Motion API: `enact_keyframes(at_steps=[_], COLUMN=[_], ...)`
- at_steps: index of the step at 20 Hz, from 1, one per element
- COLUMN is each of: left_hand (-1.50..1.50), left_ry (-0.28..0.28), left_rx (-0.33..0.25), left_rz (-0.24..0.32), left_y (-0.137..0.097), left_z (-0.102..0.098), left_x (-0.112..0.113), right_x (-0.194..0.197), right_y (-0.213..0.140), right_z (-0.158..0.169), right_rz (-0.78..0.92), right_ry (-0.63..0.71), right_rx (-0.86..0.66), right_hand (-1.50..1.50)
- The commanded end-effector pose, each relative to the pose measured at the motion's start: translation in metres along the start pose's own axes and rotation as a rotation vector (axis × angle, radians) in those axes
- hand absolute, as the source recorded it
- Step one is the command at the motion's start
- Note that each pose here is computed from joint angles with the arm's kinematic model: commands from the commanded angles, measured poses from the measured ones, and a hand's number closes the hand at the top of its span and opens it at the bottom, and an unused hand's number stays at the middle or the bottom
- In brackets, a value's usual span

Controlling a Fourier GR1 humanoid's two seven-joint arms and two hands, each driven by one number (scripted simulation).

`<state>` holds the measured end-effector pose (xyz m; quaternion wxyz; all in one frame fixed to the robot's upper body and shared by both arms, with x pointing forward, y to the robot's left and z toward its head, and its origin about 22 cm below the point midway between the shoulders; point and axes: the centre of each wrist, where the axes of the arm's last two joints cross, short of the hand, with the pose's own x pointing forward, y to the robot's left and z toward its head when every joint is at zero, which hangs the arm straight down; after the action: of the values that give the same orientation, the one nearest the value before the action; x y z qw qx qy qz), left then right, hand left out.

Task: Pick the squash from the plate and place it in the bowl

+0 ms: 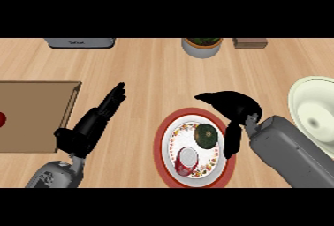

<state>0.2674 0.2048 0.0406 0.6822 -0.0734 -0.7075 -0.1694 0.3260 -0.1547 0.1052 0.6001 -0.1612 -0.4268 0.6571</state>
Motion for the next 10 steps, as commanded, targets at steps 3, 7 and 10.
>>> enact_keyframes(at_steps=[3,7,10], left_hand=[0.0,0.0,0.0], left_ry=[-0.014,0.021,0.003], left_rx=[-0.006,0.007,-0.011], left_rz=[0.0,0.008,-0.012], left_y=[-0.01,-0.01,-0.005], left_z=[0.001,0.01,0.014], left_x=[0.006,-0.009,0.008], right_x=[0.046,0.043,0.067], right_y=[-0.006,-0.009,0.014], right_z=[0.005,0.013,0.002], right_rz=[0.047,0.039,0.033], right_ry=[0.076,0.103,0.108], right_rx=[0.11,0.1,0.096], right_hand=[-1.5,-1.5,-1.5])
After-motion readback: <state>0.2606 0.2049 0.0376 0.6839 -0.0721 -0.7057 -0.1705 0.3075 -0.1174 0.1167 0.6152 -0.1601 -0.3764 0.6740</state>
